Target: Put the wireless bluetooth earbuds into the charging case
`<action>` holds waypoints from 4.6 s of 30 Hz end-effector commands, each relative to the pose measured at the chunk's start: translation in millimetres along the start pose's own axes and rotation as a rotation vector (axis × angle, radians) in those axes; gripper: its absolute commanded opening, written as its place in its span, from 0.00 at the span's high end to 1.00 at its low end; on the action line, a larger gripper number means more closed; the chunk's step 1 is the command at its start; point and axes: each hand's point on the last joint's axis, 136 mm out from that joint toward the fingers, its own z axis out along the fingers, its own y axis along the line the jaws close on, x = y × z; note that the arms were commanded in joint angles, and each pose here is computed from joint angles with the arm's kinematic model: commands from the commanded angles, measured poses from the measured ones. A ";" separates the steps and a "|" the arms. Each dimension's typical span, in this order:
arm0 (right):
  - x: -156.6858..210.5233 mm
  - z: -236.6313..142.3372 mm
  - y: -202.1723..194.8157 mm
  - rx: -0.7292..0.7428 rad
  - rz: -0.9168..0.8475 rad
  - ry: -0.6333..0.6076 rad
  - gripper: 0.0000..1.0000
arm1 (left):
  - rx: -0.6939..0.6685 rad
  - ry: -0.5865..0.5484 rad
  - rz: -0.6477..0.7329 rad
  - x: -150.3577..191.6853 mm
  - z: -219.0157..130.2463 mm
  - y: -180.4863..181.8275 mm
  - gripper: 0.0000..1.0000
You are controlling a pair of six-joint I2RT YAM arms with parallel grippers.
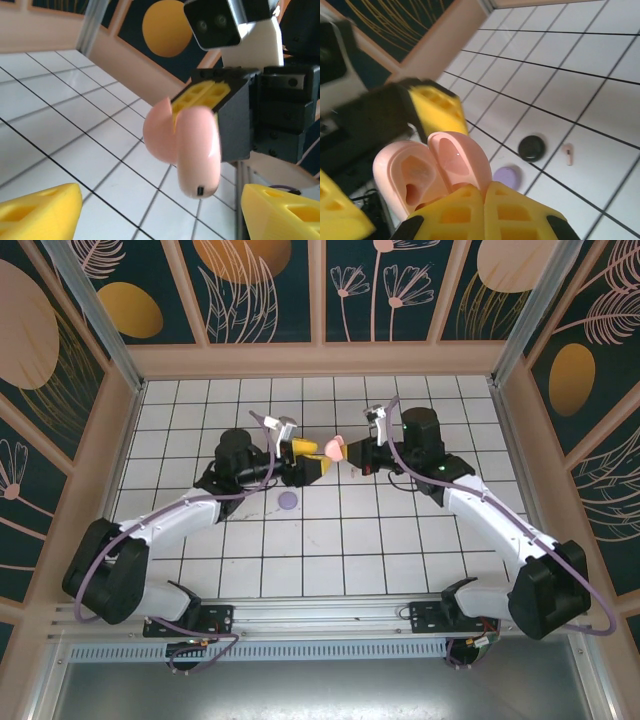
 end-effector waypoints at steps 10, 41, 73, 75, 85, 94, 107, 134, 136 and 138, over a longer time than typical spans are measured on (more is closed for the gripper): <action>18.4 -4.8 -27.7 0.159 -0.198 0.216 1.00 | 0.069 0.366 0.149 11.6 2.3 -6.5 0.18; 18.6 25.4 16.4 0.057 -0.276 0.274 1.00 | 0.249 0.489 0.069 30.3 10.1 -17.7 0.38; 15.3 28.8 28.4 0.064 -0.315 0.282 1.00 | 0.252 0.469 0.095 23.6 14.3 -16.0 0.53; 15.1 28.6 29.1 0.063 -0.315 0.281 1.00 | 0.258 0.466 0.093 23.4 14.7 -16.6 0.60; -2.4 23.5 30.3 0.103 -0.329 0.226 0.98 | 0.268 0.444 0.082 23.7 15.8 -17.7 0.85; -43.4 -12.6 28.3 0.193 -0.300 0.075 0.54 | 0.160 0.273 0.127 0.8 6.4 -6.0 1.00; 0.3 -3.2 -32.3 0.352 -0.073 0.133 0.42 | -0.115 -0.070 0.189 -42.9 -48.1 8.8 1.00; 90.8 174.3 -121.3 0.572 -0.025 0.552 0.53 | -0.308 -0.369 0.169 -76.6 -101.7 4.9 1.00; 92.5 178.6 -122.1 0.571 -0.030 0.560 0.54 | -0.306 -0.368 0.168 -76.3 -101.5 4.7 1.00; 93.1 182.8 -122.2 0.569 -0.035 0.567 0.54 | -0.307 -0.367 0.167 -75.7 -101.2 5.5 1.00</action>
